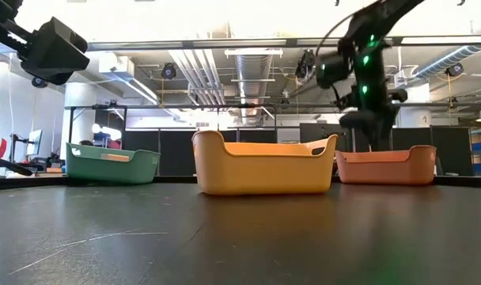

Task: Sort blocks by size
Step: Put the orange square block into the orange bin

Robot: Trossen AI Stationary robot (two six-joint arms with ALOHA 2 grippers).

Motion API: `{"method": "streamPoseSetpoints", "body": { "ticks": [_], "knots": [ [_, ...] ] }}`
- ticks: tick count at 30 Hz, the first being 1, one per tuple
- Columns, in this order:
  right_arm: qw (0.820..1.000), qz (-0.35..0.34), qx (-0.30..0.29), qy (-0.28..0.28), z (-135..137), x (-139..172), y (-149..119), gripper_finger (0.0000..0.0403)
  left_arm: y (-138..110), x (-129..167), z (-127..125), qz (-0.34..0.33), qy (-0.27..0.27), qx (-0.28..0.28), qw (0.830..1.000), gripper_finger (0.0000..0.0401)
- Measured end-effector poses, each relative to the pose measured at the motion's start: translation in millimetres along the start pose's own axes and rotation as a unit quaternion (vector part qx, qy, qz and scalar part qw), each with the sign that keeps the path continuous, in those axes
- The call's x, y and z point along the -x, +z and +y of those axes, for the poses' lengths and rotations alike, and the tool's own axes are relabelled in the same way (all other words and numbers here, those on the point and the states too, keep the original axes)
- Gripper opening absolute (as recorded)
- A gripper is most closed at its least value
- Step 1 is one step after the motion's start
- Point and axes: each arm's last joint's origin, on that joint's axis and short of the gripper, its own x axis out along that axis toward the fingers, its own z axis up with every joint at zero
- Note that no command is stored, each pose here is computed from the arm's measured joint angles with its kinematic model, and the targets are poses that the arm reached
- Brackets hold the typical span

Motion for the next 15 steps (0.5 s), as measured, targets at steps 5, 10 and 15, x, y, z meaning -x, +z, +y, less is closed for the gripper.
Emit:
{"method": "streamPoseSetpoints", "body": {
  "ticks": [5,10,15],
  "knots": [
    [0.995,0.025,-0.017,0.092,27.3,28.7,-34.8,0.0205,0.1,0.0,0.0,0.0,0.0,0.014,1.0,0.0303],
    [0.993,0.041,0.007,0.107,51.0,30.7,-75.7,0.0195,0.2,0.0,-0.1,-0.001,0.0,0.023,1.0,0.0303],
    [0.998,0.049,0.017,0.042,52.8,9.3,-96.3,0.018,0.3,0.0,0.2,-0.003,0.004,0.018,1.0,0.0303]
  ]
}}
